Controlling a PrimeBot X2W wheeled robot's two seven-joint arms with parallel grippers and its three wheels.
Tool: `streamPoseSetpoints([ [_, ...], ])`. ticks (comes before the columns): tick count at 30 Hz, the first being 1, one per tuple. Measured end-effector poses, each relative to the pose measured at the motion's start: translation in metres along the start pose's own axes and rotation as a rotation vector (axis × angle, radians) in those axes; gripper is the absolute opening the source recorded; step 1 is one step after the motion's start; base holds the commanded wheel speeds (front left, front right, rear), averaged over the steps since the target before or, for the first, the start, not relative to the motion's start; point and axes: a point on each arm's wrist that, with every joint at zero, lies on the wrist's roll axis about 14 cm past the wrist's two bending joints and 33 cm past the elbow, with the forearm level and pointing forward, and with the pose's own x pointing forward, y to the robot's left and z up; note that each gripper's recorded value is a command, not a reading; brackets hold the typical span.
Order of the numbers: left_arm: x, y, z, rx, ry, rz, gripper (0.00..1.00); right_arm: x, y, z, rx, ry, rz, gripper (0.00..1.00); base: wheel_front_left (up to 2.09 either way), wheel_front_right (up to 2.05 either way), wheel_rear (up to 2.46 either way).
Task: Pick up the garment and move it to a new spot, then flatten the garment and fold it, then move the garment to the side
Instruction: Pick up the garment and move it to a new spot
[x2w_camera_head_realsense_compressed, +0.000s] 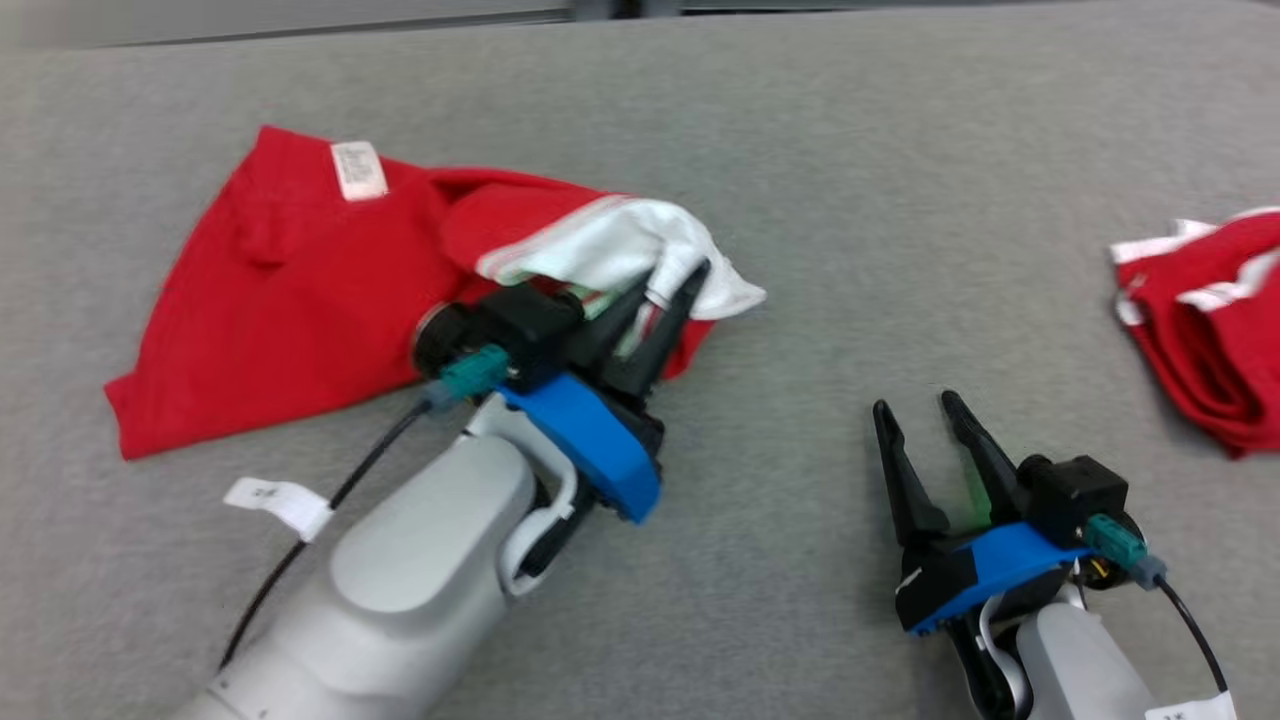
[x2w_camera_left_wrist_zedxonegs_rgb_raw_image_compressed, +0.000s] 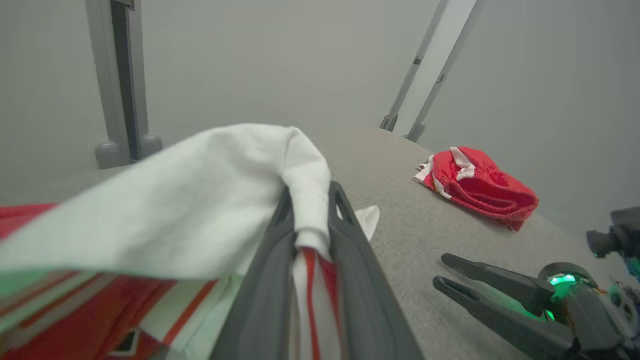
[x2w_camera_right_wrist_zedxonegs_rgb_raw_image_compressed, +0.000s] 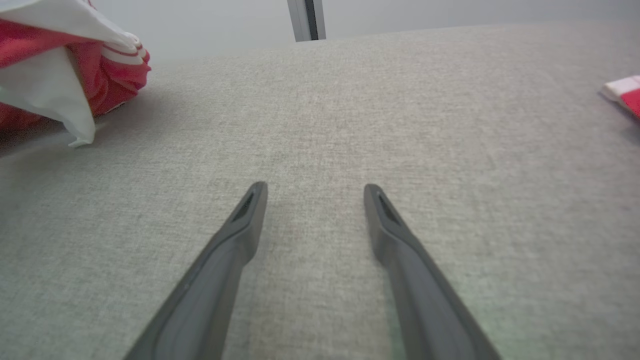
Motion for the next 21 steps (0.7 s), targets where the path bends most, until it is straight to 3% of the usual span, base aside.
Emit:
streamPoseSetpoints([
  [5, 0.025, -0.068, -0.014, -0.007, 0.038, -0.186, 0.0, -0.024, -0.026, 0.009, 0.015, -0.027, -0.083, 1.0, 0.0, 0.0, 0.0],
  [8, 0.029, -0.088, -0.015, 0.002, 0.042, -0.231, 0.03, -0.035, -0.034, 0.014, 0.02, -0.041, -0.109, 1.0, 0.0, 0.0, 0.0],
  [9, 0.03, -0.089, -0.014, 0.009, 0.039, -0.229, 0.55, -0.036, -0.035, 0.016, 0.021, -0.048, -0.114, 1.0, 0.0, 0.0, 0.0],
  [10, 0.029, -0.086, -0.014, 0.011, 0.036, -0.214, 1.0, -0.038, -0.036, 0.018, 0.022, -0.054, -0.117, 1.0, 0.0, 0.0, 0.0],
  [21, -0.053, 0.012, 0.001, 0.05, -0.037, 0.208, 1.0, -0.03, -0.007, 0.038, 0.011, -0.114, -0.033, 1.0, 0.0, 0.0, 0.0],
])
